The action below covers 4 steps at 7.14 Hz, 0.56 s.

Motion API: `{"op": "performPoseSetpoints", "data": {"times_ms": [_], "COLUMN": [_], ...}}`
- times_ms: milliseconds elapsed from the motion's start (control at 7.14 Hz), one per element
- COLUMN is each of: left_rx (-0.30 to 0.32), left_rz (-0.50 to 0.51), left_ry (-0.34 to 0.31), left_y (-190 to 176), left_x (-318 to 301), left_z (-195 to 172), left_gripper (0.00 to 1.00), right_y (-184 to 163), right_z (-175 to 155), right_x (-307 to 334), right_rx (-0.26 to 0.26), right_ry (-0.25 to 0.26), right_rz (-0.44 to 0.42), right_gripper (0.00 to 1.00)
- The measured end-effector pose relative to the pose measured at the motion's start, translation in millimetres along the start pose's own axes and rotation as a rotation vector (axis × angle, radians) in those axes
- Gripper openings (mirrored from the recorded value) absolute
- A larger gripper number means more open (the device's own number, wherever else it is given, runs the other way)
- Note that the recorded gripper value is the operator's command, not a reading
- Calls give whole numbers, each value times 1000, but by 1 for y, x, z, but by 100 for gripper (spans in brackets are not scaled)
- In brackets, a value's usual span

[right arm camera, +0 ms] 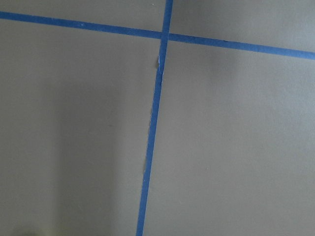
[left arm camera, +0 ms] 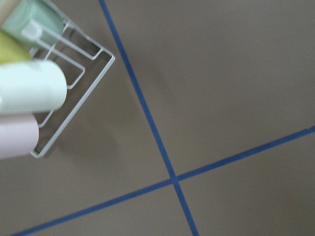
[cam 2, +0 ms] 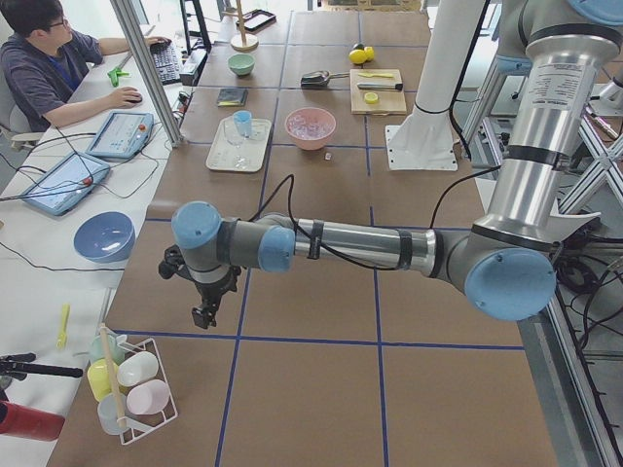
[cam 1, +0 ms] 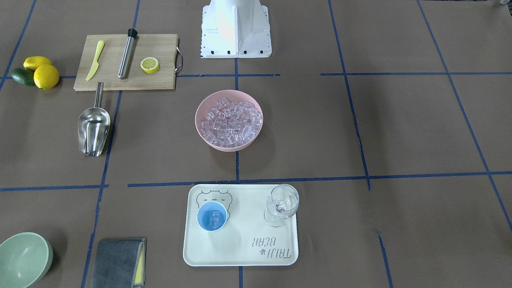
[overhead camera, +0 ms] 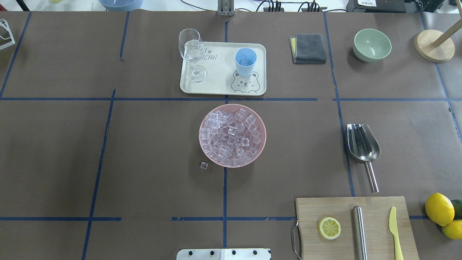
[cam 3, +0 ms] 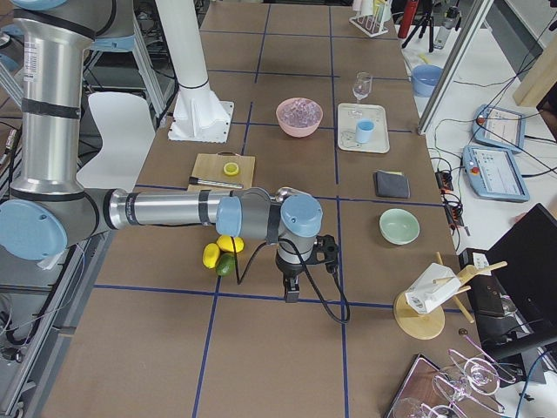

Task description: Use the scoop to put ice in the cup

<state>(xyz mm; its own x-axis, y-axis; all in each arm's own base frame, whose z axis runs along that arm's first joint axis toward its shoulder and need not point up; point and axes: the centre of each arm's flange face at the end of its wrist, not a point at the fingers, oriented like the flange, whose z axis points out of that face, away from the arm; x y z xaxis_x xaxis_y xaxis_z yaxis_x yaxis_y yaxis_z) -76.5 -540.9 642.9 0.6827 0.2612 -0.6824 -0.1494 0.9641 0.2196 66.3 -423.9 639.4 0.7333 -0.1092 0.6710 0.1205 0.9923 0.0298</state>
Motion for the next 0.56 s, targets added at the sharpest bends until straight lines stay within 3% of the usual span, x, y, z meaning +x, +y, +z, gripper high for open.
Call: {"op": "performPoseSetpoints", "data": {"times_ms": [280, 560], "left_rx": [-28, -22], "left_rz": [-22, 7], "left_ry": [-67, -159], "left_y": [34, 32], "left_x": [-7, 0], "left_z": [2, -14], "left_gripper": [100, 100], "right_y": [2, 0], "right_z": [0, -1], "right_x": [1, 1], "right_rx": [0, 3], "right_ry": [0, 0], "right_rz": [4, 4], "right_gripper": [100, 100]}}
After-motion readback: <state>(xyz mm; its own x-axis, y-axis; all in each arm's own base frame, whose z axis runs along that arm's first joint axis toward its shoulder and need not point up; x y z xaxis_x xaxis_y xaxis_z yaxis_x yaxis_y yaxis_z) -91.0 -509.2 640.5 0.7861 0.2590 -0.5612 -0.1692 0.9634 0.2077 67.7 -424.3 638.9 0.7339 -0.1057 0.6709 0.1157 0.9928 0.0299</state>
